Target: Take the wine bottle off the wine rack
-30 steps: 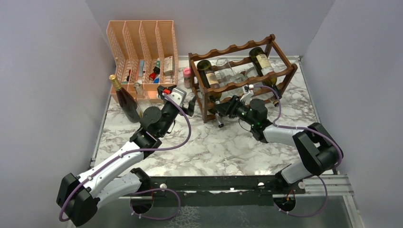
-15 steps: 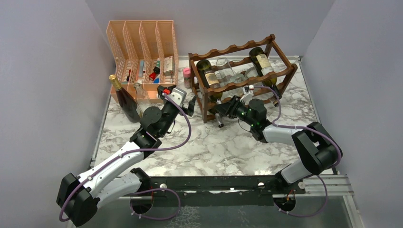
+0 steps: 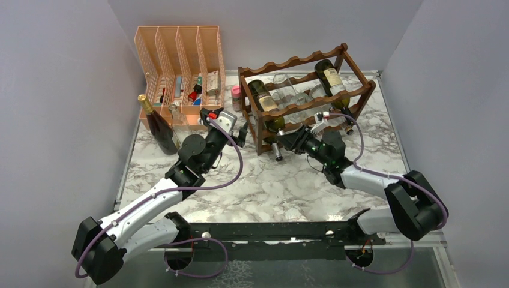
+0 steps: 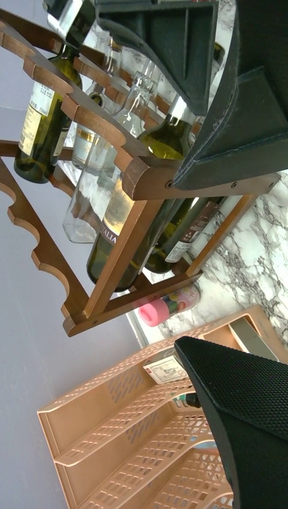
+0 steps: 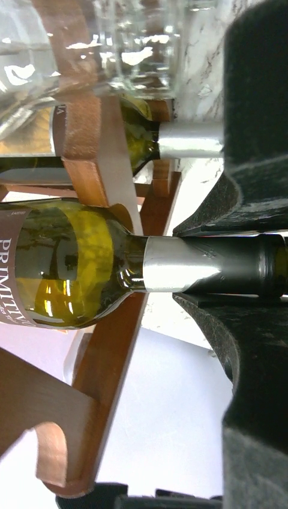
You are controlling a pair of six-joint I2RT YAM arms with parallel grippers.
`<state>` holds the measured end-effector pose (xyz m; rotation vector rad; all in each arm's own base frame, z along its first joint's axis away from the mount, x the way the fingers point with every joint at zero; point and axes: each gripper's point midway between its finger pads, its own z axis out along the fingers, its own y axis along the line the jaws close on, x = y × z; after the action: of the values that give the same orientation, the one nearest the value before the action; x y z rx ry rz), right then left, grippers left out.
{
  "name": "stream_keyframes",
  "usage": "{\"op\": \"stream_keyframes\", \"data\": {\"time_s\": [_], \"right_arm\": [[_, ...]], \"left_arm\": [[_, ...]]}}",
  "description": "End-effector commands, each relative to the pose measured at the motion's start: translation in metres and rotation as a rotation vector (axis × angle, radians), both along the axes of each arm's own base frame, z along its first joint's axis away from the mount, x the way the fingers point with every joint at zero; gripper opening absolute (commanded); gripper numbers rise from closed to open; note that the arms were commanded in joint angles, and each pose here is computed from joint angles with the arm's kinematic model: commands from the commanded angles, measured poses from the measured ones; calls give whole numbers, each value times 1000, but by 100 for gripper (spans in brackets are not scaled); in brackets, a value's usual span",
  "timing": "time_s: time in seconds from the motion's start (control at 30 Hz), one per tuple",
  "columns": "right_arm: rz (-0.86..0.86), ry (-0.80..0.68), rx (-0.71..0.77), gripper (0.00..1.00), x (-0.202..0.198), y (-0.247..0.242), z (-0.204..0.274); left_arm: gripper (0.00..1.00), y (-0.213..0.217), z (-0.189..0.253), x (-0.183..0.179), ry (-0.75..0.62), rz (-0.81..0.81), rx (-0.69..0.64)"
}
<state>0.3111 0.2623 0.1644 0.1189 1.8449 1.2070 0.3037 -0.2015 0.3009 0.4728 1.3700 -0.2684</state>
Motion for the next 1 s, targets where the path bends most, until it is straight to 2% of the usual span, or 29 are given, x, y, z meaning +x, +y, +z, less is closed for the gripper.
{"op": "stream_keyframes", "data": {"time_s": [0.0,0.37,0.7,0.97], "right_arm": [[24,-63,40,15,-16,-3,25],[-24,11,-14,1,-50,-32,24],[-43,76,-7,1,-91,-58,19],[-56,87,-104,1,-117,-80,21]], "left_arm": [[98,1,5,2,-17,20,-17],[98,-3,-1,4,-3,13,-7],[98,-6,-7,7,10,12,10],[98,-6,-13,10,17,21,29]]}}
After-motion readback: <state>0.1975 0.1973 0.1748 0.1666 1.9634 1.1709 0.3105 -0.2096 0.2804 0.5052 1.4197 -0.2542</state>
